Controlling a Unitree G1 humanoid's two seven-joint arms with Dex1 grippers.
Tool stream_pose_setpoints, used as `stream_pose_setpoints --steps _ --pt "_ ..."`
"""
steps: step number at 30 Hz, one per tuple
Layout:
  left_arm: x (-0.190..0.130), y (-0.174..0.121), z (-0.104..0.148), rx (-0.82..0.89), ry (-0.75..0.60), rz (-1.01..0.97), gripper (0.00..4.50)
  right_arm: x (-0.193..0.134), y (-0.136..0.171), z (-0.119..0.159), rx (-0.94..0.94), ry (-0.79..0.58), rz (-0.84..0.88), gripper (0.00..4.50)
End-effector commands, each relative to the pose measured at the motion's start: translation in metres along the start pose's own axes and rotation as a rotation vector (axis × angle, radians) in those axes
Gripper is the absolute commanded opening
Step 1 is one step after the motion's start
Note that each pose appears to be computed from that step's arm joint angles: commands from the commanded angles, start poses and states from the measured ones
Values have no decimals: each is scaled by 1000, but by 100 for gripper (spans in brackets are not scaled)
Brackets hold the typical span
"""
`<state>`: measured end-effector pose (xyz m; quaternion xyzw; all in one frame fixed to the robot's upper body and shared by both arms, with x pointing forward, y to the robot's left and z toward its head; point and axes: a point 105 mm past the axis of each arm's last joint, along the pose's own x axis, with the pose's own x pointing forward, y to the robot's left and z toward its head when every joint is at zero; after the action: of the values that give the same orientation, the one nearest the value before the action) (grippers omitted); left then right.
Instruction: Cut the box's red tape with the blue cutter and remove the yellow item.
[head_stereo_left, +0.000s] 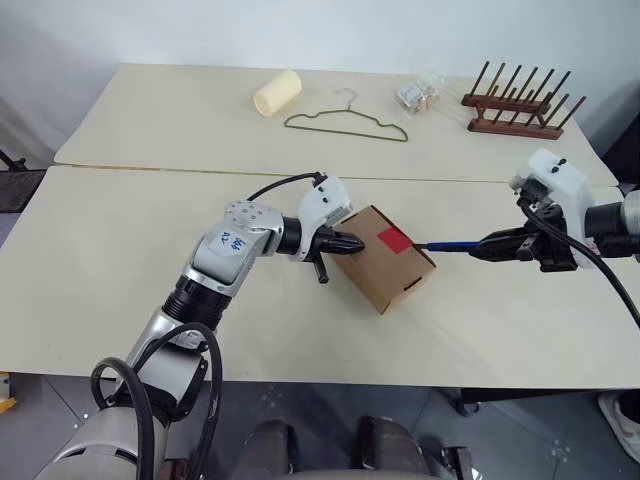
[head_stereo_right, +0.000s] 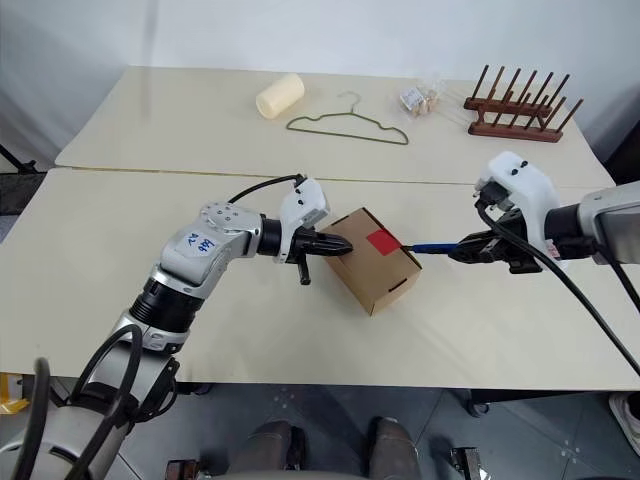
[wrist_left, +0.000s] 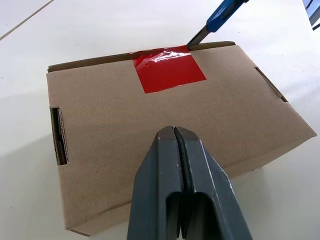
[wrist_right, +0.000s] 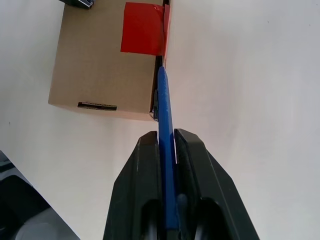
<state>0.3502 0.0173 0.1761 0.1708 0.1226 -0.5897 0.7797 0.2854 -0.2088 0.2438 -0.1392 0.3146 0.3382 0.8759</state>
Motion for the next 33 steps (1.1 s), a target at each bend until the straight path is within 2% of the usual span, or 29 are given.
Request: stream_pose_setpoints --steps 1,3,6,8,11,15,17,21,23,25,27,32,33 --pt "9 -7 -19 -41 48 -38 0 -28 -17 24 46 -189 -63 14" --pt "7 -6 -10 -44 -2 -37 0 -41 -34 26 87 -282 -91 14" --pt "3 -5 -4 -33 -35 -39 0 -47 -57 15 127 -341 -140 14" --pt "0 -5 -1 -17 -50 -45 0 -47 -72 8 143 -367 -178 14" --pt "-9 -2 8 22 -106 -37 0 -33 -111 -12 176 -433 -321 14" --pt "-23 1 17 68 -176 -34 0 -5 -148 -60 126 -356 -499 14" --pt "-32 1 20 78 -210 -37 0 8 -161 -82 160 -343 -567 14" --pt "-49 2 17 88 -225 -37 0 22 -176 -109 134 -324 -675 14" --pt "-64 2 10 92 -221 -27 0 29 -179 -122 191 -345 -686 14" --pt "-75 1 3 86 -209 -16 0 36 -174 -128 259 -360 -616 87" --pt "-84 -2 -5 74 -191 -5 0 38 -168 -125 207 -360 -561 144" --pt "-100 -12 -23 19 -162 24 0 5 -141 -82 92 -544 -339 311" --pt "-101 -15 -27 5 -157 26 0 -2 -135 -75 70 -557 -290 311"
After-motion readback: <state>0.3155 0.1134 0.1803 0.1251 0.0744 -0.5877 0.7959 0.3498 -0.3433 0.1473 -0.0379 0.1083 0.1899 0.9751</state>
